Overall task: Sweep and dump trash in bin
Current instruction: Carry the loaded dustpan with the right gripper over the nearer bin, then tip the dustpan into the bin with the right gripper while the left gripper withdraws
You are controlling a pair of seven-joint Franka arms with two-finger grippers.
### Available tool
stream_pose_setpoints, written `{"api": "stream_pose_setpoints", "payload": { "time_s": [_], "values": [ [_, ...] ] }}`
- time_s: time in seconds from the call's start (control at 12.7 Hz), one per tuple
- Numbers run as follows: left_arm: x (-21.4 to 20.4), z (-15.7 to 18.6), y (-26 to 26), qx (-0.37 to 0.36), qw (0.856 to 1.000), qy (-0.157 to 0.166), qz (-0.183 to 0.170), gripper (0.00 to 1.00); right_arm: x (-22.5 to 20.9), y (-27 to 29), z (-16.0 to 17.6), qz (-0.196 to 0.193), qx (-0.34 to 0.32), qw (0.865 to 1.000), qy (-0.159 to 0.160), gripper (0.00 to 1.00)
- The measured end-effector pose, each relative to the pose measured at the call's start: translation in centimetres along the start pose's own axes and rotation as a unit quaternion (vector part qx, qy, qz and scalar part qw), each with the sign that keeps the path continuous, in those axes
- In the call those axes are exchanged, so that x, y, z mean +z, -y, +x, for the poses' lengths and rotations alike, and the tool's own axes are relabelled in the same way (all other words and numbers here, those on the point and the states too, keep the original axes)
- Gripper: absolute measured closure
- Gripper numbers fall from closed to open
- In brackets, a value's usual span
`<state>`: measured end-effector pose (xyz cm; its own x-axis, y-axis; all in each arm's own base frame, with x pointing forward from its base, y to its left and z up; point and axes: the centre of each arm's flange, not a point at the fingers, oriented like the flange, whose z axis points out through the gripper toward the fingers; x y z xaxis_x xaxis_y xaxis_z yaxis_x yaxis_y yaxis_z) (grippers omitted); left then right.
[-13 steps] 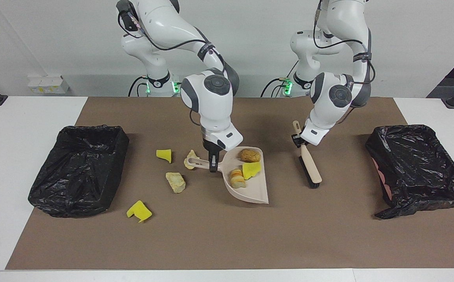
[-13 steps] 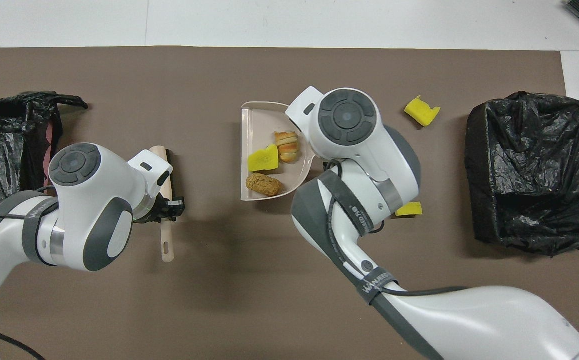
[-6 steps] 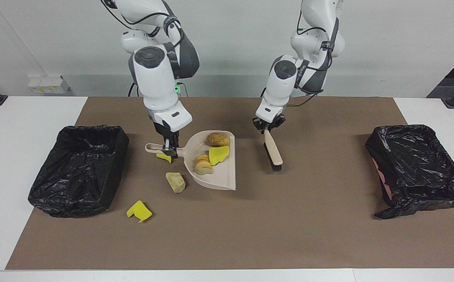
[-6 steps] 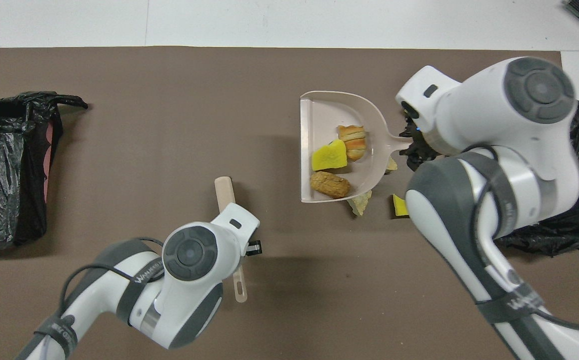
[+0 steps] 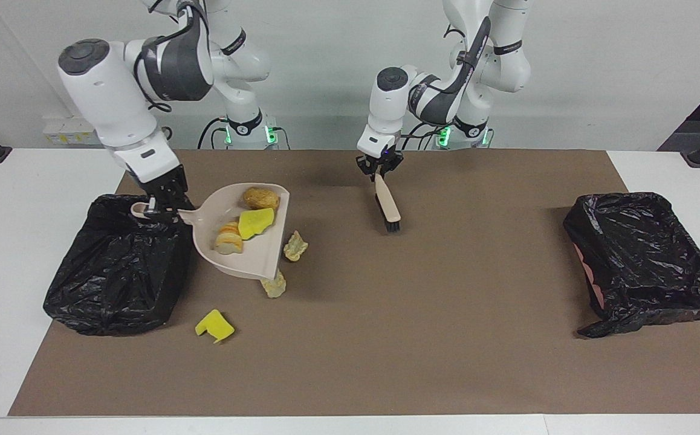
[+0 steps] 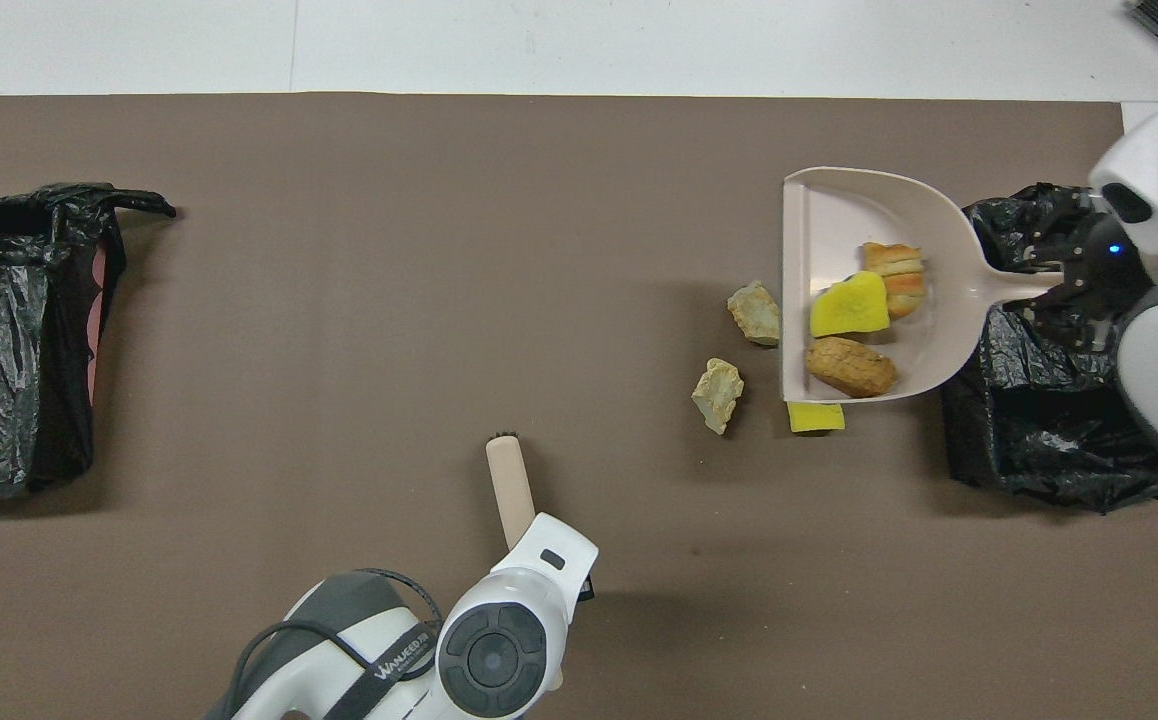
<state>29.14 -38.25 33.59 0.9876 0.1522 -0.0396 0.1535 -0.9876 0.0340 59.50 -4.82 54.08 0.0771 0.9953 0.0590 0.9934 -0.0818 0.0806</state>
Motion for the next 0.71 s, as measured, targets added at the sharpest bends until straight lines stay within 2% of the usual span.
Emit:
{"api": "stream_pose_setpoints", "payload": {
  "time_s": [0.24,0.31,0.39,0.47,0.55,0.71],
  "values": [
    [0.8,0.0,0.5,-0.006,1.0,-0.003,-0.006,0.74,-0.8,0.8,-8.5,-0.003,0.017,1.0,0.005,0.68],
    [0.7,0.4,0.7,-0.011,1.0,-0.003,-0.007,0.66,-1.1,1.2,-10.9,-0.004,0.023,1.0,0.008,0.68],
    [0.5,1.5,1.1,-0.023,1.0,-0.004,-0.01,0.53,-1.3,1.7,-13.0,-0.005,0.029,0.999,0.014,0.68],
    [-0.1,3.4,1.7,-0.043,0.999,-0.005,-0.013,0.43,-1.5,2.1,-14.9,-0.003,0.035,0.999,0.028,0.68],
    [-1.1,5.8,2.5,-0.067,0.998,-0.006,-0.015,0.27,-1.7,2.6,-16.4,-0.001,0.041,0.998,0.047,0.68],
    [-4.1,11.2,4.2,-0.098,0.995,-0.008,-0.023,0.03,-2.3,3.2,-19.3,-0.002,0.047,0.995,0.092,0.68]
  ]
}}
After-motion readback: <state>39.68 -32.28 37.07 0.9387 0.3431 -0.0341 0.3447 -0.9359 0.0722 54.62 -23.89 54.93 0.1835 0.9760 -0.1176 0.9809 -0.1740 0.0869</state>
